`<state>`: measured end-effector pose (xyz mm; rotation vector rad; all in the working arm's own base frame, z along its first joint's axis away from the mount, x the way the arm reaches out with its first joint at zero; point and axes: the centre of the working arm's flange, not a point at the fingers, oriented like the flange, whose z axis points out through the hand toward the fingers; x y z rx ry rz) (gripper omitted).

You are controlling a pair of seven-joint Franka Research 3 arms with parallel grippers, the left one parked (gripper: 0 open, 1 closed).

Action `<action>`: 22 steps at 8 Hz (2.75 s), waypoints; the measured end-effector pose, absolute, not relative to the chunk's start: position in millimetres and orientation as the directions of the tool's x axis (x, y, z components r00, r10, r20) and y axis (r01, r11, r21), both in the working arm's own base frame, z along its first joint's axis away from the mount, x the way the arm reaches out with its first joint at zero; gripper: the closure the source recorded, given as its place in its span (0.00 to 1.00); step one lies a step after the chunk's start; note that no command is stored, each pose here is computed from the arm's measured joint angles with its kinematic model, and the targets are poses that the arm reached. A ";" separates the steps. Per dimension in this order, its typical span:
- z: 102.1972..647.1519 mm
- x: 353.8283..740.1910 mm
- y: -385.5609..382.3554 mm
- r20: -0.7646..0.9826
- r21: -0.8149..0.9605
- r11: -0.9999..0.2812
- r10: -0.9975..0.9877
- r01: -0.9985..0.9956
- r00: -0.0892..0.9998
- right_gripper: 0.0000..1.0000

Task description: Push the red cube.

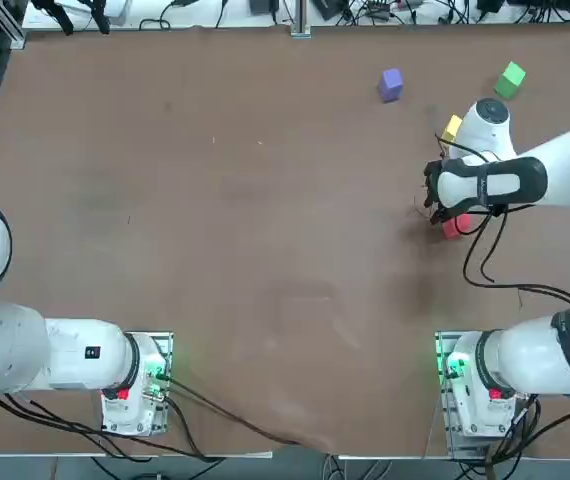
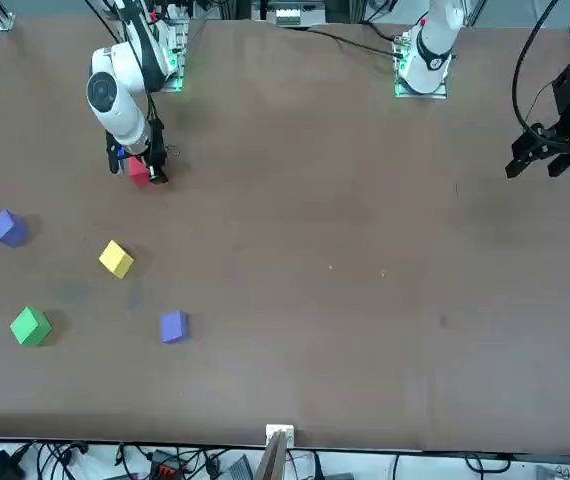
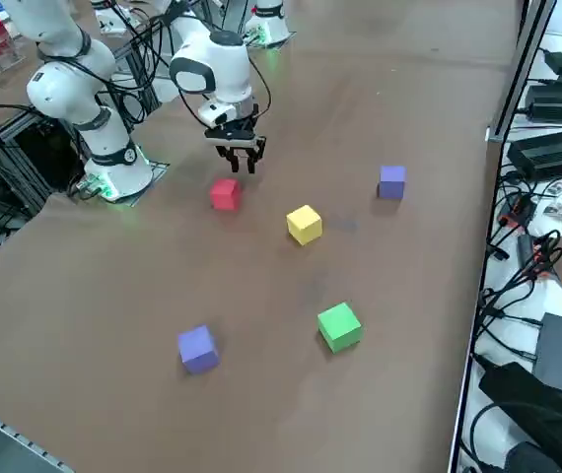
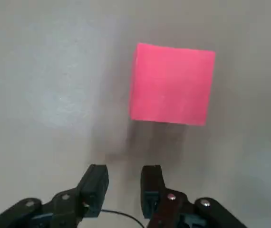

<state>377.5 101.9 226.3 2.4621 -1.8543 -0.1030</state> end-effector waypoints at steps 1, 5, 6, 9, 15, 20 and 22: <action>224.1 375.0 100.2 -0.019 0.093 -0.272 -0.962 -0.958 0.271 0.54; 218.2 372.2 81.3 -0.019 0.111 -0.221 -0.975 -0.969 0.221 0.56; 215.9 371.9 77.1 -0.019 0.118 -0.211 -0.977 -0.970 0.210 0.56; 205.9 368.8 74.6 -0.022 0.144 -0.205 -0.979 -0.968 0.204 0.56; 197.9 370.4 49.2 -0.030 0.162 -0.174 -0.985 -0.971 0.171 0.60; 197.9 374.3 3.8 -0.047 0.153 -0.161 -0.987 -0.975 0.156 0.60; 198.6 374.9 -28.8 -0.055 0.135 -0.154 -0.987 -0.979 0.148 0.59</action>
